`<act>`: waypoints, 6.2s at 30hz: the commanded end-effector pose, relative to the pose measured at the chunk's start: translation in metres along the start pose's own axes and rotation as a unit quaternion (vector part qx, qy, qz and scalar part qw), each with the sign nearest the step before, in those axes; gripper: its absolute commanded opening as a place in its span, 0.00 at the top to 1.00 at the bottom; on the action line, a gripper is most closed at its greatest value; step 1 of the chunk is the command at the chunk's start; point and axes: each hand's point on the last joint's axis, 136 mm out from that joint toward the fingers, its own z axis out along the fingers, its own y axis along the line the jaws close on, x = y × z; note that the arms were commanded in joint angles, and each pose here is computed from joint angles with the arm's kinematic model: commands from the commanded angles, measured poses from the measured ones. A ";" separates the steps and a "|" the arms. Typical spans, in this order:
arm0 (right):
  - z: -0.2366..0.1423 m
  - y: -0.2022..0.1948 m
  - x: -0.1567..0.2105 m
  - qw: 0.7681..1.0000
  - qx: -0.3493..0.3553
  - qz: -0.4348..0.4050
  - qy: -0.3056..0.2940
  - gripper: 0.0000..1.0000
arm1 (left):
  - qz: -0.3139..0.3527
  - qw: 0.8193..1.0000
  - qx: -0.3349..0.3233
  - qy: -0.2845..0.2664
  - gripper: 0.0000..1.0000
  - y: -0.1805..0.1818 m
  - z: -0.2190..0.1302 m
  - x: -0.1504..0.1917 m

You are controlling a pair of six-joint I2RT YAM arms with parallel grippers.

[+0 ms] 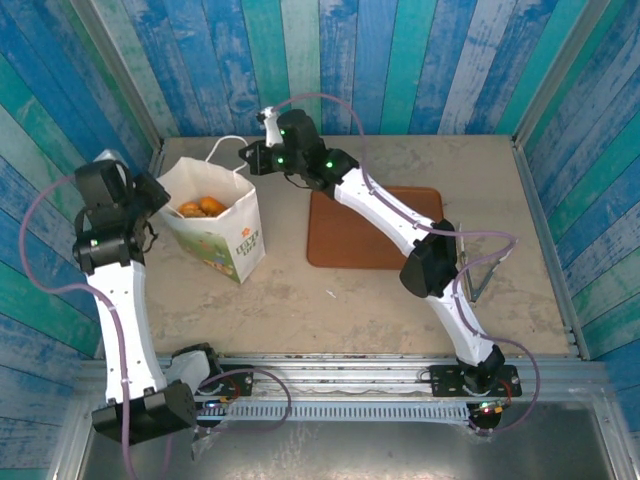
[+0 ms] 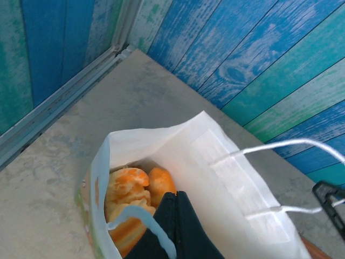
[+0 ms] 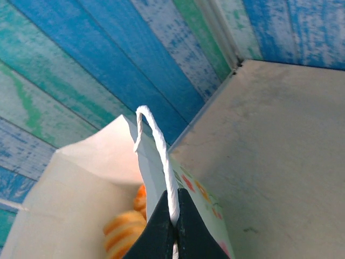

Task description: Take the fake bread out of the paper bag

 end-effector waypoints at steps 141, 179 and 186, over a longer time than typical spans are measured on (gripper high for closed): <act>-0.486 -0.294 0.255 0.754 0.570 0.320 0.060 0.00 | 0.035 0.913 0.338 0.225 1.00 -0.159 0.068 0.165; -0.436 -0.383 0.280 0.745 0.529 0.357 0.195 0.36 | 0.038 0.920 0.313 0.231 1.00 -0.143 0.069 0.178; -0.445 -0.391 0.274 0.733 0.530 0.355 0.238 0.31 | 0.043 0.920 0.314 0.232 1.00 -0.141 0.069 0.180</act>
